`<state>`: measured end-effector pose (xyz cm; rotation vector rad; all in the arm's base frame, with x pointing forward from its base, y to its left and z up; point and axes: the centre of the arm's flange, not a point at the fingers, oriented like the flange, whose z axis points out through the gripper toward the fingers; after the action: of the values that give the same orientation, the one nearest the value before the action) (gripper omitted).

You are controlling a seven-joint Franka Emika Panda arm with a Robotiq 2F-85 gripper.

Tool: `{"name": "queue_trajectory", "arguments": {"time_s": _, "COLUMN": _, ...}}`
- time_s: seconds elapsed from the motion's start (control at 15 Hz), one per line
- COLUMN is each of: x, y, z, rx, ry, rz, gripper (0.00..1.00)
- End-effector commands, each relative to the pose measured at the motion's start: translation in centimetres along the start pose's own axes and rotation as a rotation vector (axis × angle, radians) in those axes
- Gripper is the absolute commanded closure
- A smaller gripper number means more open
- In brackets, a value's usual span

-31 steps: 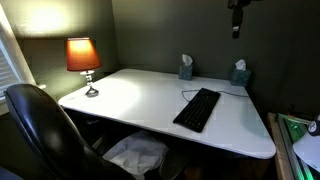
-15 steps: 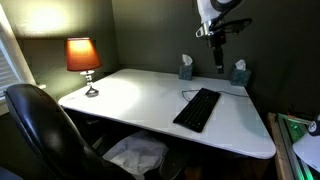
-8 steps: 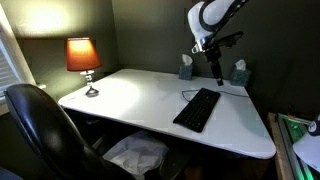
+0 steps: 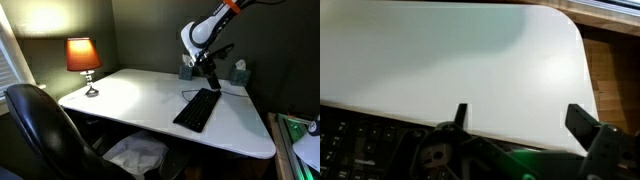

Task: Press a key on the keyboard.

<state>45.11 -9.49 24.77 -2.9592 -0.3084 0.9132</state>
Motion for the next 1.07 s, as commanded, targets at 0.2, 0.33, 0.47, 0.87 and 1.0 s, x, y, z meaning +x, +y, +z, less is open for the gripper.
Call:
{"name": "queue_trajectory", "arguments": {"time_s": 0.2, "x": 1.1, "y": 0.4, "z": 1.2, "rx": 0.013, "ry": -0.027, "rz": -0.011, "gripper": 0.0}}
{"name": "queue_trajectory", "arguments": {"time_s": 0.33, "x": 1.1, "y": 0.4, "z": 1.0, "rx": 0.012, "ry": -0.023, "rz": -0.011, "gripper": 0.0}}
{"name": "queue_trajectory", "arguments": {"time_s": 0.47, "x": 1.0, "y": 0.4, "z": 1.0, "rx": 0.012, "ry": -0.022, "rz": -0.011, "gripper": 0.0}}
{"name": "queue_trajectory", "arguments": {"time_s": 0.87, "x": 2.3, "y": -0.4, "z": 2.3, "rx": -0.004, "ry": -0.031, "rz": -0.031, "gripper": 0.0}}
{"name": "queue_trajectory", "arguments": {"time_s": 1.0, "x": 2.8, "y": -0.8, "z": 2.7, "rx": -0.018, "ry": -0.026, "rz": -0.041, "gripper": 0.25}}
